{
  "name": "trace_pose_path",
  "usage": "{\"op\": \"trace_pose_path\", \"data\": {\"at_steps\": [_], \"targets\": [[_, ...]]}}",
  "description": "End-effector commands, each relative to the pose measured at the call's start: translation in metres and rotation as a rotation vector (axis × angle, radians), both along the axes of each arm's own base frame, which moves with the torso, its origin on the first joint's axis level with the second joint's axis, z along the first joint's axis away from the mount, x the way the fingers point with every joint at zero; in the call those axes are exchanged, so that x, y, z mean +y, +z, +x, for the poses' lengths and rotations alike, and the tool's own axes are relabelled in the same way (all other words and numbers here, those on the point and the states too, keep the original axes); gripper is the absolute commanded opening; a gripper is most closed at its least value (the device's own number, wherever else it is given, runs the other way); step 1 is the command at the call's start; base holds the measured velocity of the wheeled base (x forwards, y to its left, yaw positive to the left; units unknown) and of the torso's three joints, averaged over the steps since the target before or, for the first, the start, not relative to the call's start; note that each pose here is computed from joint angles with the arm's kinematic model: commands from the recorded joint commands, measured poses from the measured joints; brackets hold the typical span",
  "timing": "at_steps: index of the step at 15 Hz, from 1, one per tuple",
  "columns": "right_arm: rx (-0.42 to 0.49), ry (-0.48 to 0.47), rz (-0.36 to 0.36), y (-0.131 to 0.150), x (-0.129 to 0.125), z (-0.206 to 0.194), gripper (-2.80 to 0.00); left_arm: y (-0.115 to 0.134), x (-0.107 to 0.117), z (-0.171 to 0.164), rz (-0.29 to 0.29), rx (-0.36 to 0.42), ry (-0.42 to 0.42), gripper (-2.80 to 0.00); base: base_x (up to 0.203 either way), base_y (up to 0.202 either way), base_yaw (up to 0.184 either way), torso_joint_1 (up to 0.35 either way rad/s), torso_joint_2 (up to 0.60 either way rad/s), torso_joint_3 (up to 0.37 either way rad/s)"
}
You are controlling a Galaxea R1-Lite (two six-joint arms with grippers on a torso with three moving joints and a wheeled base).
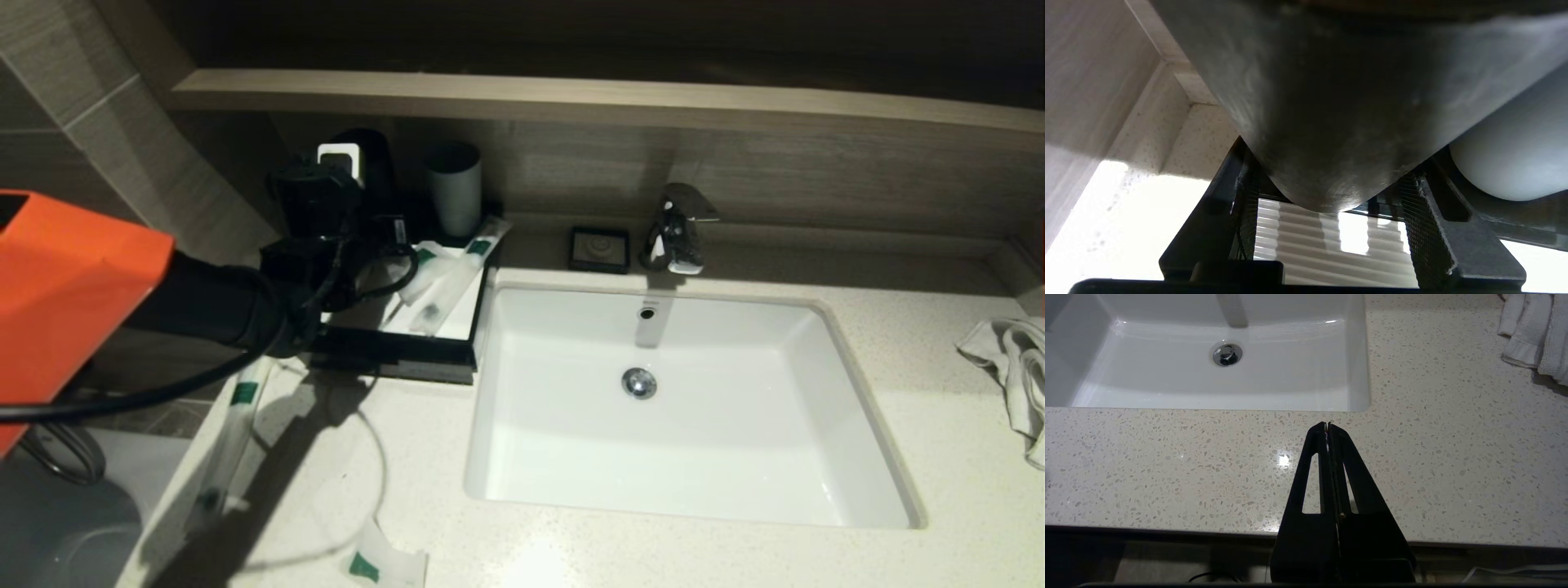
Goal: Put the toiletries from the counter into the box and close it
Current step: Place the cup on the storage box
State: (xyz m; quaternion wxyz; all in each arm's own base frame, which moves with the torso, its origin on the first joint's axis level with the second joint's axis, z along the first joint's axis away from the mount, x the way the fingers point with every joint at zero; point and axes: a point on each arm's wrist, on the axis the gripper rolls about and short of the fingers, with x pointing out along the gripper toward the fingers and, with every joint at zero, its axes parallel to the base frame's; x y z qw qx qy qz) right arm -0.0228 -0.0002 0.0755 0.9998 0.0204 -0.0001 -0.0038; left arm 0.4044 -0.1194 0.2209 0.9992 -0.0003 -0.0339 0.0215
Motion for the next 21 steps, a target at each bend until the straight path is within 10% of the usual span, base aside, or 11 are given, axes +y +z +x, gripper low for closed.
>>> {"op": "trace_pose_path", "data": {"at_steps": [1, 21], "targets": [[0.000, 0.000, -0.001, 0.000, 0.000, 0.000, -2.80, 0.000, 0.000, 0.003, -0.003, -0.008, 0.004, -2.80, 0.000, 0.000, 0.000, 0.000, 0.00, 0.000], [0.000, 0.000, -0.001, 0.000, 0.000, 0.000, -2.80, 0.003, -0.005, 0.025, -0.007, -0.021, 0.004, -2.80, 0.000, 0.000, 0.000, 0.000, 0.00, 0.000]]}}
